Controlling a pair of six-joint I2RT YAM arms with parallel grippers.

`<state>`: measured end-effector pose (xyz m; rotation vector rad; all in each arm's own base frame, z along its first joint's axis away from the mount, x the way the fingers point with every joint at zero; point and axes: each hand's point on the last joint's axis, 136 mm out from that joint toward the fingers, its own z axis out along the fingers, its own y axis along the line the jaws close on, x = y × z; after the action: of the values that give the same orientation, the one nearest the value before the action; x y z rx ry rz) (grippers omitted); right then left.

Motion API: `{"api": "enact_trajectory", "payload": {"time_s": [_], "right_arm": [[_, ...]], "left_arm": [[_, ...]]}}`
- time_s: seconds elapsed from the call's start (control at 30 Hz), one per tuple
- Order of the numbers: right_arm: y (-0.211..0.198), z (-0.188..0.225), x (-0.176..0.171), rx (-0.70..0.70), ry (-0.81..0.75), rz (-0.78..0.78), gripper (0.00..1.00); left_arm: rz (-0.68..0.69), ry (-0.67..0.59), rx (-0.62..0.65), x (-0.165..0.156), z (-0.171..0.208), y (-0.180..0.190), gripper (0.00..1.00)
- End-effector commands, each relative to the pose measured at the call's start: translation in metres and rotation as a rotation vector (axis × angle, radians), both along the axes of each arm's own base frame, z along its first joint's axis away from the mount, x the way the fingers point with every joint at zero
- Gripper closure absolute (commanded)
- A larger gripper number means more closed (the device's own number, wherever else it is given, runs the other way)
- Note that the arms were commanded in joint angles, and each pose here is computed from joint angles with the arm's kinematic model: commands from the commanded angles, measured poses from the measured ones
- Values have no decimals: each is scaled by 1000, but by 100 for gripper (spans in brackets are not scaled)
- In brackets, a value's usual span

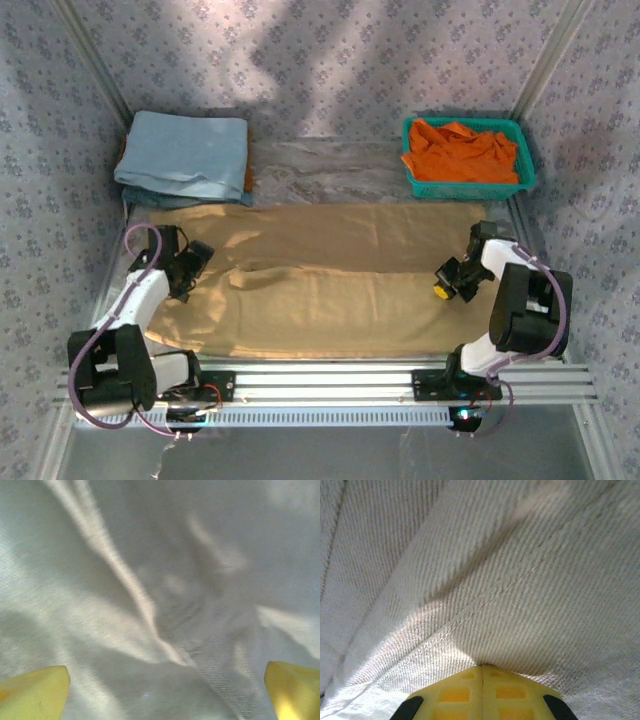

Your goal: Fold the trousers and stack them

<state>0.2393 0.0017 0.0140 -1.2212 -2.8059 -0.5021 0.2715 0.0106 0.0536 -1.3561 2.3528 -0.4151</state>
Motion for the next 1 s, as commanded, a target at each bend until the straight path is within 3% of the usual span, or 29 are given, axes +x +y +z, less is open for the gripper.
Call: {"api": "enact_trajectory", "payload": {"time_s": [0.0, 0.23, 0.47, 0.67, 0.77, 0.97], "right_arm": [[-13, -15, 9, -35, 0, 4, 97], [1, 20, 32, -23, -78, 73, 96], [45, 71, 37, -44, -188, 232, 92], [90, 75, 25, 2, -193, 364, 89], [101, 76, 21, 26, -192, 407, 89], [108, 78, 15, 49, -202, 444, 89]], "left_arm": [[9, 9, -32, -10, -6, 4, 0], [85, 74, -76, -18, -7, 34, 0], [234, 143, 107, -64, 47, 81, 0], [429, 149, 10, -97, 28, 100, 0], [475, 168, -29, -107, 14, 105, 10], [530, 206, 6, -124, 3, 123, 27]]}}
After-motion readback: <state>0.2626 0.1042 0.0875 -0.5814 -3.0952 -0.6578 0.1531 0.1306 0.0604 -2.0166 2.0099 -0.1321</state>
